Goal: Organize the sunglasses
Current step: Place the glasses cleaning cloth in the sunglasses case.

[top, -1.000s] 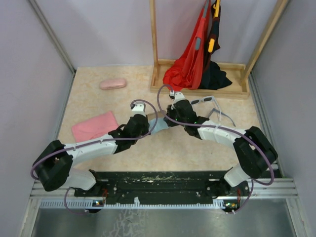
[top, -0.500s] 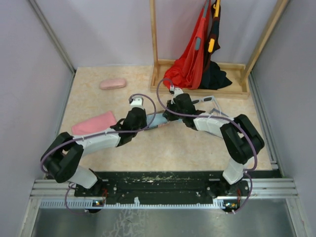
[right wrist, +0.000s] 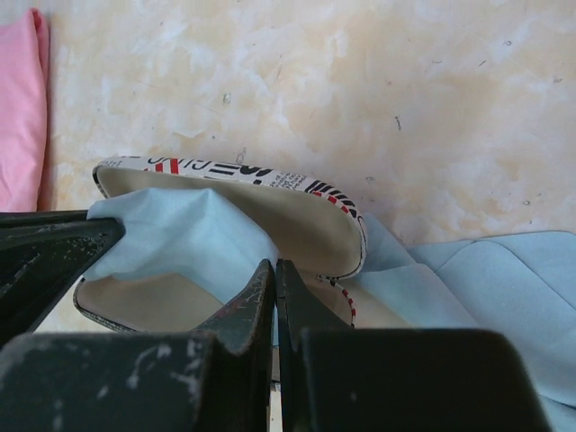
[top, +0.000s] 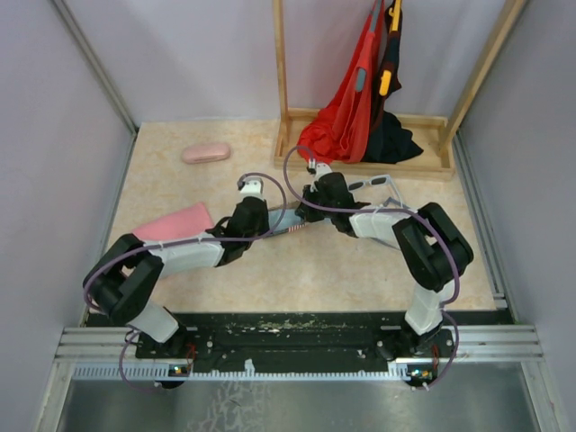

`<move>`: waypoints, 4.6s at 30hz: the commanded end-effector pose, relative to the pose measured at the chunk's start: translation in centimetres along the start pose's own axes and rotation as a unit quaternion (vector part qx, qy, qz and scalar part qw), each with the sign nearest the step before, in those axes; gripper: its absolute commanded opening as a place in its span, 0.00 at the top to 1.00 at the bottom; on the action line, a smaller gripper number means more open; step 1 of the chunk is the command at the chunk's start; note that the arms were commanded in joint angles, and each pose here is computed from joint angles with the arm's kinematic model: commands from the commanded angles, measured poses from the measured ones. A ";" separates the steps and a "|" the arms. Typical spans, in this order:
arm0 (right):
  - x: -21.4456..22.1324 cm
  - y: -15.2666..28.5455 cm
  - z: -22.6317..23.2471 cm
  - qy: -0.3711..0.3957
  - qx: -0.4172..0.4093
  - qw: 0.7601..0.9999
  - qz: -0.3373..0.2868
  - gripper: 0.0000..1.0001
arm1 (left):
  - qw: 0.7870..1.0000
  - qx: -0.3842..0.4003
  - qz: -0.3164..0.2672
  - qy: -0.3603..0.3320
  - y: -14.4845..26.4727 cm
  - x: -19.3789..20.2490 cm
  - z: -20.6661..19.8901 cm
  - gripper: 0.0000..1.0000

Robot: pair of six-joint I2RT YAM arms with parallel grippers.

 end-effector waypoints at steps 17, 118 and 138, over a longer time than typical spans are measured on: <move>-3.4 -1.4 -0.9 0.011 0.022 0.996 -0.081 1.00 | 1.000 0.000 -0.008 0.016 -1.1 0.3 1.4 0.99; -4.4 0.7 -1.8 -0.010 0.053 0.993 -0.105 0.56 | 0.998 -0.020 -0.018 0.050 0.5 -1.7 2.5 0.47; 0.0 4.2 -3.4 0.003 0.134 0.991 -0.015 0.57 | 0.997 -0.039 0.018 0.058 3.0 -1.1 4.5 0.45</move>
Point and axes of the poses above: each gripper's point midway between its finger pads, its own y axis back along the fingers, its own z axis along the line the jaws close on, x = y × z, the point moved 5 cm from there along y, back along the fingers, and after that the axes turned 15 degrees about y, right-handed, at the moved point
